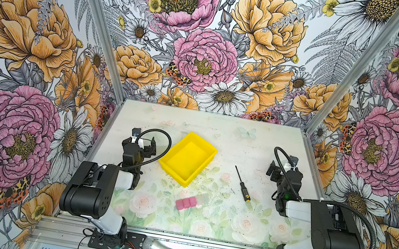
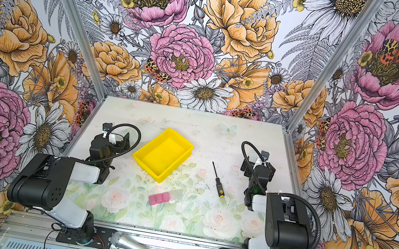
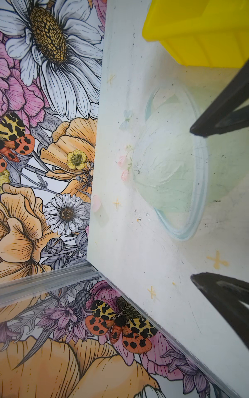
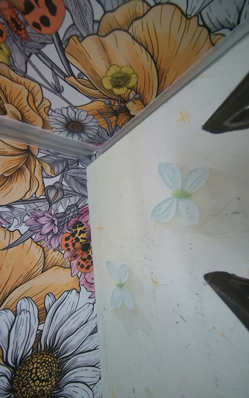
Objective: Put the screwdriver in the bin
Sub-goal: Pick up the screwdriver from the middle-right of the table.
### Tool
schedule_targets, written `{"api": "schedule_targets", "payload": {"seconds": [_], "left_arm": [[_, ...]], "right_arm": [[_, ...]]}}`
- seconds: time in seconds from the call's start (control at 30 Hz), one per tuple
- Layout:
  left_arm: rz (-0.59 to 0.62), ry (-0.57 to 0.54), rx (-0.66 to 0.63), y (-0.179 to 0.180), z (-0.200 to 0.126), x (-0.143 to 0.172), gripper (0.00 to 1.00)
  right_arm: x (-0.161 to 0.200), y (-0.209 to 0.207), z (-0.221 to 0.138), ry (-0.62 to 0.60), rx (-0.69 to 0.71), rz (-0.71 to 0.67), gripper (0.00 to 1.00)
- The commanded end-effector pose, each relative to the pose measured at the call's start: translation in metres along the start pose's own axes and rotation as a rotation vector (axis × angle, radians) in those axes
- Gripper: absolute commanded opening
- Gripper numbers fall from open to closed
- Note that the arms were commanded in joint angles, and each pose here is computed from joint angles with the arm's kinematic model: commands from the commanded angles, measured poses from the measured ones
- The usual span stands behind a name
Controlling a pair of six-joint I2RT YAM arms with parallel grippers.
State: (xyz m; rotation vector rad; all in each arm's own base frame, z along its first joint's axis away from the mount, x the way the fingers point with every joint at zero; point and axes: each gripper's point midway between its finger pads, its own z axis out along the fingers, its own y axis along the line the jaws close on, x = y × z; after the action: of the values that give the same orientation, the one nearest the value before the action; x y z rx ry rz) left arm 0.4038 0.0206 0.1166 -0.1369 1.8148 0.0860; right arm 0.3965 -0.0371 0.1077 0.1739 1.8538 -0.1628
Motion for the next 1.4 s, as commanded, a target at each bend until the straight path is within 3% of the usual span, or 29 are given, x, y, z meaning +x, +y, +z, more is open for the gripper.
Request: {"api": "schedule_targets", "payload": {"seconds": [0.0, 0.47, 0.83, 1.0, 1.2, 1.37], "left_arm": [[-0.01, -0.011, 0.025, -0.002, -0.001, -0.002, 0.99], [-0.031, 0.033, -0.023, 0.006, -0.014, -0.021, 0.99], [-0.037, 0.08, -0.069, 0.003, -0.053, -0.043, 0.99], [-0.217, 0.122, -0.104, 0.003, -0.073, -0.052, 0.99], [-0.389, 0.164, -0.044, -0.016, -0.092, -0.053, 0.99], [-0.422, 0.21, 0.026, -0.037, -0.11, -0.048, 0.99]], "right_arm": [[-0.007, -0.001, -0.001, -0.031, 0.023, 0.001, 1.0], [-0.027, -0.009, -0.017, -0.038, 0.073, 0.01, 1.0], [-0.038, -0.023, -0.042, 0.153, 0.147, 0.109, 1.0], [-0.035, -0.026, -0.059, 0.253, 0.173, 0.202, 0.99], [-0.029, -0.013, -0.071, 0.332, 0.143, 0.299, 0.99], [-0.015, 0.006, -0.072, 0.498, 0.138, 0.304, 0.99]]}}
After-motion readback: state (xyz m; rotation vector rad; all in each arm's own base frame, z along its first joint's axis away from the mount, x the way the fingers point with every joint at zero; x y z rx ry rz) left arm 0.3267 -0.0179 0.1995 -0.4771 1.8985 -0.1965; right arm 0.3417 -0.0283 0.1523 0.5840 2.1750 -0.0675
